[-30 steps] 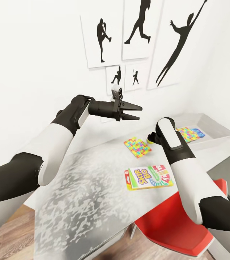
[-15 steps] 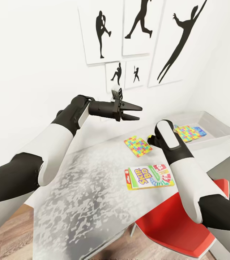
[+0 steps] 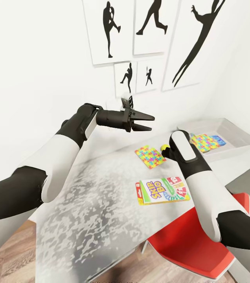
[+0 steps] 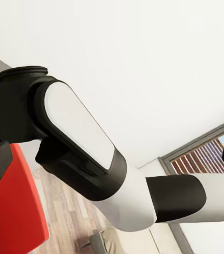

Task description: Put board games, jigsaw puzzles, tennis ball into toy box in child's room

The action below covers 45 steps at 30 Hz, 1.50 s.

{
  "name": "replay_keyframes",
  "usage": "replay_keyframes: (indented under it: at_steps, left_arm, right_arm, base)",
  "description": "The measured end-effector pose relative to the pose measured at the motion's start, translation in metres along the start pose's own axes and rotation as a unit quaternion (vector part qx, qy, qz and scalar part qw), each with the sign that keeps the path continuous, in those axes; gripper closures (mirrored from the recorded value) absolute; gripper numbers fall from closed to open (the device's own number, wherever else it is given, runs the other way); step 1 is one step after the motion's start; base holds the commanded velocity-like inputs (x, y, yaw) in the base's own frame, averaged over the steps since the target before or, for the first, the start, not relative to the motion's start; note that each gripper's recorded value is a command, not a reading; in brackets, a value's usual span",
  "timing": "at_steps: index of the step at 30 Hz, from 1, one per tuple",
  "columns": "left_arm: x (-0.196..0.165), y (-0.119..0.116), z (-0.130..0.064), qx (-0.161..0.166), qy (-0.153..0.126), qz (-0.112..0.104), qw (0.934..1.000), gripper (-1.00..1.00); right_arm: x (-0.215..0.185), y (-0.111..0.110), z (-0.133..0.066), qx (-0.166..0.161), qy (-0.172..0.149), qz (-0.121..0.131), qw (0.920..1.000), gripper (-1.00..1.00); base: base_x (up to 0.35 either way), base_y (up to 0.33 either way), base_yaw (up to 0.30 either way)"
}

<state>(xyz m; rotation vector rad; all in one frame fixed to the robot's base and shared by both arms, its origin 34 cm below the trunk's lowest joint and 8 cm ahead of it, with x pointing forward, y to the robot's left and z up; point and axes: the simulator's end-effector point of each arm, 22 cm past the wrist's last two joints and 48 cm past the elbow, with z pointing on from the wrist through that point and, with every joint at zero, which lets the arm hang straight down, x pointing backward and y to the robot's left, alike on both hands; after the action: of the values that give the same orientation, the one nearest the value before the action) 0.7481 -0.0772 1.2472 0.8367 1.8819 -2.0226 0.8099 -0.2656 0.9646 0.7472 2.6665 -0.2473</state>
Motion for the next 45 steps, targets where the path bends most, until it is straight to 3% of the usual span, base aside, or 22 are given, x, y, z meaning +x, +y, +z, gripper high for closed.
replay_keyframes:
  at_steps: [13,22,31,39,45]
  left_arm:
    - [0.004,0.014,-0.001,0.002,-0.001,-0.010,0.9999,-1.00]
    - [0.006,0.024,-0.002,0.003,-0.002,-0.017,0.9998,-1.00]
    - [0.009,0.034,-0.003,0.004,-0.003,-0.025,0.9997,-1.00]
    - [0.012,0.042,-0.003,0.006,-0.004,-0.031,0.9995,-1.00]
    - [0.014,0.048,-0.004,0.007,-0.005,-0.036,0.9993,-1.00]
  right_arm:
    - [-0.003,0.002,0.008,0.001,0.002,0.000,1.0000,-1.00]
    - [0.000,0.013,0.017,-0.021,0.007,-0.001,0.9998,-1.00]
    - [0.004,0.014,0.027,-0.020,0.013,-0.003,0.9997,-1.00]
    - [-0.003,-0.016,0.047,0.010,0.016,0.006,0.9998,-1.00]
    - [-0.001,-0.021,0.054,0.016,0.019,0.007,0.9997,-1.00]
  base:
    - [0.000,0.000,0.000]
    - [0.000,0.000,0.000]
    - [0.000,0.000,0.000]
    - [0.000,0.000,0.000]
    - [0.000,0.000,0.000]
